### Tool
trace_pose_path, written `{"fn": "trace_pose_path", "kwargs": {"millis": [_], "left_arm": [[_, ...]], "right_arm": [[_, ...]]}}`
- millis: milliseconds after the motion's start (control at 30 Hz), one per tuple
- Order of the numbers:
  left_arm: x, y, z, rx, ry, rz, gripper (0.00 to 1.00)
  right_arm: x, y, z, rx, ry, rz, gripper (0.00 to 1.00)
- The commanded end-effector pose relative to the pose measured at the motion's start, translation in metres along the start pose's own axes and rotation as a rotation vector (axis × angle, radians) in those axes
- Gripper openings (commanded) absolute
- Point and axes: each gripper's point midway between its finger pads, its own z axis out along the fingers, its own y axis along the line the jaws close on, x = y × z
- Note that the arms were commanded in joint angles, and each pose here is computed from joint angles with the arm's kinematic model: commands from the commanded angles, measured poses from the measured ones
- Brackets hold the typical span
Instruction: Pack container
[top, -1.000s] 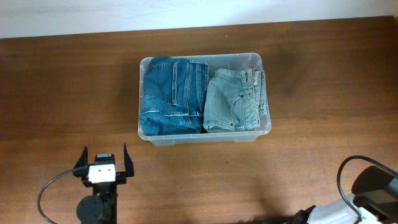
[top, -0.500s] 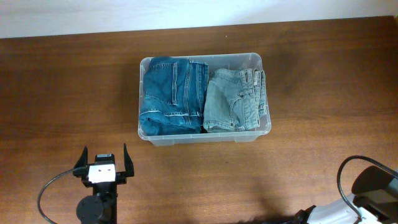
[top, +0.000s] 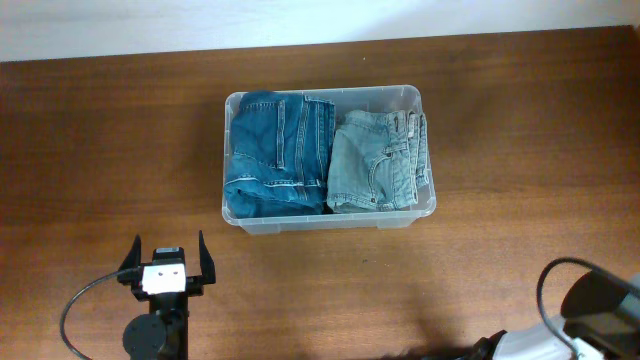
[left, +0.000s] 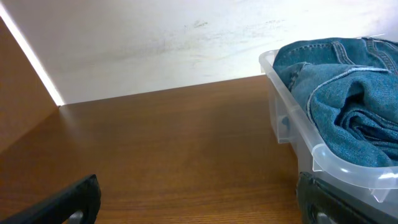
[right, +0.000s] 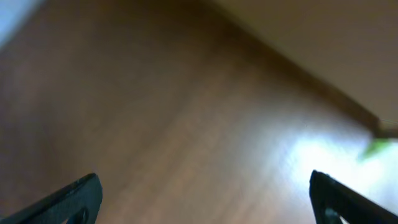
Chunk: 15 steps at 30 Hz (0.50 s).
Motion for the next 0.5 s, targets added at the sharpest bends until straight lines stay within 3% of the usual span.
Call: {"fn": "trace_pose_path", "kwargs": {"millis": [0, 267, 467], "left_arm": [[0.001, 0.000, 0.000, -0.002, -0.002, 0.002, 1.00], [0.001, 0.000, 0.000, -0.002, -0.002, 0.002, 1.00], [0.001, 0.000, 0.000, -0.002, -0.002, 0.002, 1.00]], "right_arm": [[-0.002, 0.034, -0.030, -0.112, -0.132, -0.150, 0.98], [0.013, 0.103, -0.053, -0.311, -0.426, -0.336, 0.98], [0.039, 0.127, -0.061, -0.414, -0.526, -0.378, 0.98]]}}
